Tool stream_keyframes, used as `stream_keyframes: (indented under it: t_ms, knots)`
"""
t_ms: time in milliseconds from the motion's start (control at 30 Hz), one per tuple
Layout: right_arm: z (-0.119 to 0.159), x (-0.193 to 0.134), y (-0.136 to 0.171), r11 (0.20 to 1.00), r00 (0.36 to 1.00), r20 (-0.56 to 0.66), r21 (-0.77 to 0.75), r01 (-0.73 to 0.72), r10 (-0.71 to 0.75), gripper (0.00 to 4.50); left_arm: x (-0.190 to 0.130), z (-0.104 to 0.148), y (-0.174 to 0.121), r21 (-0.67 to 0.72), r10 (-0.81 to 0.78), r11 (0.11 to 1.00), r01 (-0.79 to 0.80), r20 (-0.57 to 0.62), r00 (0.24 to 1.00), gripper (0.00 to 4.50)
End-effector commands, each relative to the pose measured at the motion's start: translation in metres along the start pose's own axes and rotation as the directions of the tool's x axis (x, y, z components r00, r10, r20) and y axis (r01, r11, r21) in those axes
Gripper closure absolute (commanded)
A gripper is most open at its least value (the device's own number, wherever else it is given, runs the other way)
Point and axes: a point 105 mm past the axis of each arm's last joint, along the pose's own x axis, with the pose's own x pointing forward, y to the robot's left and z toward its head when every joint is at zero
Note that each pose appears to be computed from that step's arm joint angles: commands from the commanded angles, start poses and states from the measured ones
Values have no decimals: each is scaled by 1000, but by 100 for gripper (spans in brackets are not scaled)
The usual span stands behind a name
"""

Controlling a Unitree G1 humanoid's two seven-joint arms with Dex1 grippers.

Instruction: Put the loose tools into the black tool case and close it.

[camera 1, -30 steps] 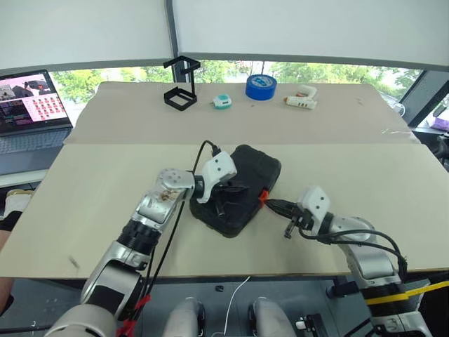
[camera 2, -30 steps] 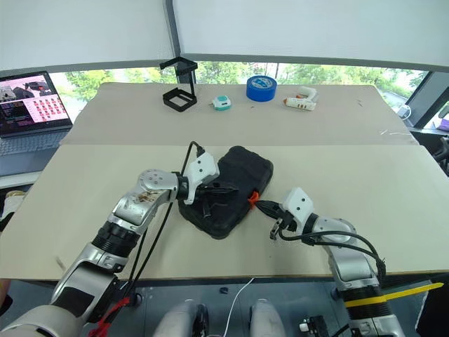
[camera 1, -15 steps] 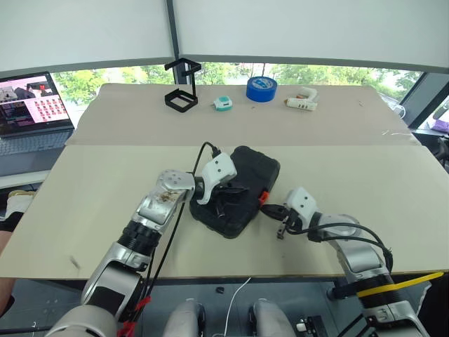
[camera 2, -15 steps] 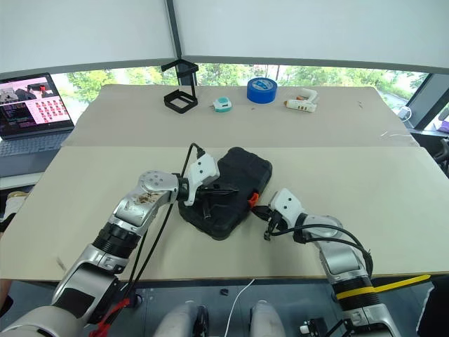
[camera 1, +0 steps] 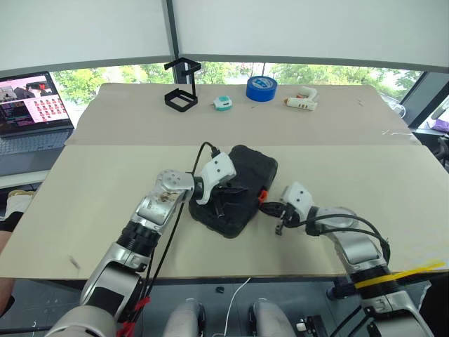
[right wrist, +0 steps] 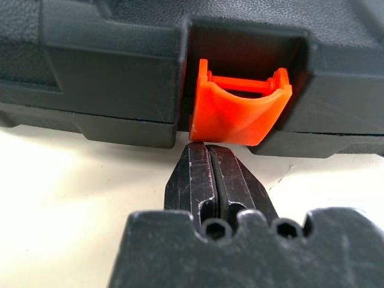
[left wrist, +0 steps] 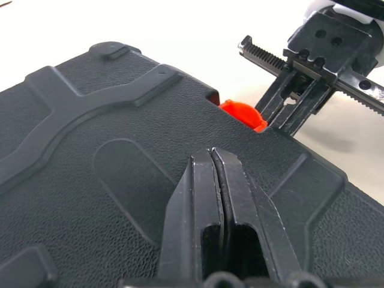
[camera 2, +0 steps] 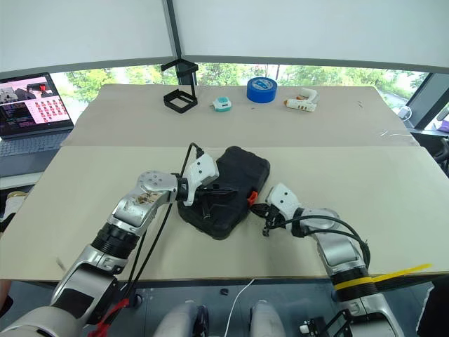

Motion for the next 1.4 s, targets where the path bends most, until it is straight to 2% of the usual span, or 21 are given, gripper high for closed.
stream_keyframes:
  t_ms: [33,167,267,433,633,967,1067,1133,1233,1300,1400]
  knots:
    - [70,5,1,990,980,198,-141,-8,36,450,12,-52,-29,-156,-109,984,87,-138,984,442]
    - [64,5,2,989,984,175,-150,-14,41,450,10,-55,-31,-162,-114,983,90,-144,983,442]
    - [48,-10,-7,989,993,119,-149,5,12,450,6,-53,-27,-151,-87,986,68,-125,988,442]
    - [38,-24,-18,987,996,84,-159,34,-21,450,1,-53,-24,-141,-70,989,53,-114,991,442]
    - [42,-20,-22,986,994,107,-161,48,-31,450,1,-52,-22,-133,-61,990,46,-110,992,442]
    - [52,-2,-1,995,986,156,-84,-54,66,450,0,-48,-17,-128,-30,992,19,-87,996,442]
    - [49,-3,-2,994,988,139,-88,-57,69,450,-6,-41,-14,-117,-9,993,5,-36,999,442]
    - [48,-11,-7,995,988,145,-89,-45,58,450,-17,-23,-8,-100,36,995,-29,74,997,442]
    - [48,-27,-14,996,984,170,-86,-28,43,450,-44,-3,-3,-66,84,995,-73,193,978,372]
    - [45,-40,-16,995,985,167,-96,-29,45,450,-69,8,1,-33,134,991,-130,262,956,302]
    - [42,-57,-22,995,986,164,-97,-11,27,450,-105,9,5,-33,227,973,-228,292,929,185]
